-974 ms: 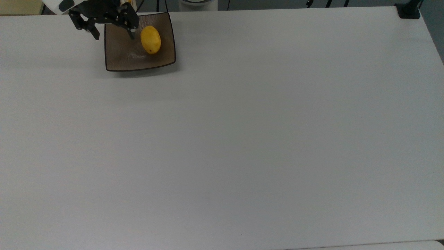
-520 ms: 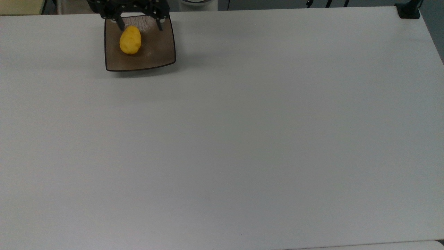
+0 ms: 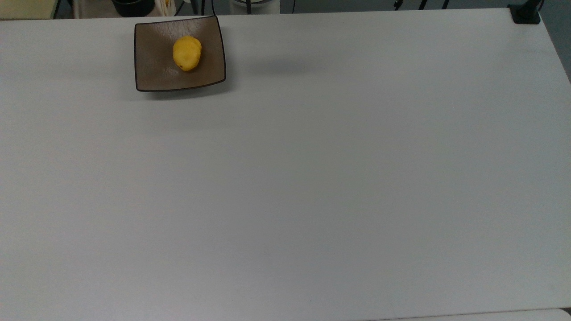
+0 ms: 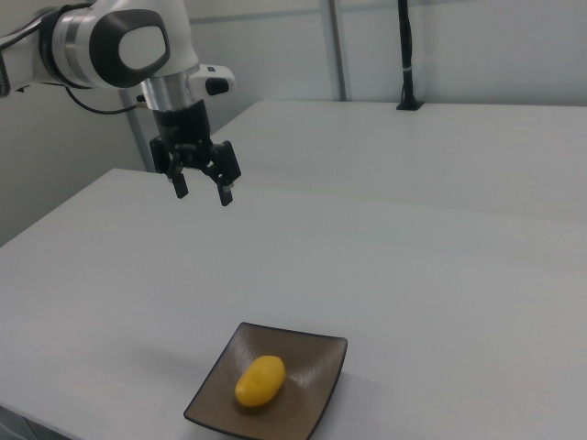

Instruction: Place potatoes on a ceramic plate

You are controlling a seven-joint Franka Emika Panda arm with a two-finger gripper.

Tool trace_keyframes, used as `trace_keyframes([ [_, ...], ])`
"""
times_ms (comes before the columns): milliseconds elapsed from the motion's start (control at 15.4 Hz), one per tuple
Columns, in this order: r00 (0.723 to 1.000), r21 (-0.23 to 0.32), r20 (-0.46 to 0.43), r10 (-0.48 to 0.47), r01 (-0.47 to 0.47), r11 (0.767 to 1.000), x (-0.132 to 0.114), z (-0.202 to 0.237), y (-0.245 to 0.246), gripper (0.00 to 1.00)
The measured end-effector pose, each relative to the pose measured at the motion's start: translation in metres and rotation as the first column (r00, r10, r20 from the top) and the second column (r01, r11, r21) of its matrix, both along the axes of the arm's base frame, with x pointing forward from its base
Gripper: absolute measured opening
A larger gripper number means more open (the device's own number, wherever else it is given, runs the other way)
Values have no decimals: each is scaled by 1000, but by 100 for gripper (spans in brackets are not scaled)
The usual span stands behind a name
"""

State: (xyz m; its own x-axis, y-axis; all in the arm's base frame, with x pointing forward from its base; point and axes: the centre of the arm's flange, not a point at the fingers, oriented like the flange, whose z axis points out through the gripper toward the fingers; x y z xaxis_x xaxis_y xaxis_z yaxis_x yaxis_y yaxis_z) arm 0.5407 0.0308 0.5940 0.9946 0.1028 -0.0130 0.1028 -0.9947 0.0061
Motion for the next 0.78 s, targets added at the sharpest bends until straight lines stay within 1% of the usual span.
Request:
trace_keyframes([
  [195,1000,0,5,-13,13,1000,5,-7,13,100],
  [390,1000,-5,-13,-10,10,1000,9,-18,15,100],
  [779,1000,-1,-18,1,-1,1000,12,-20,-9,100],
])
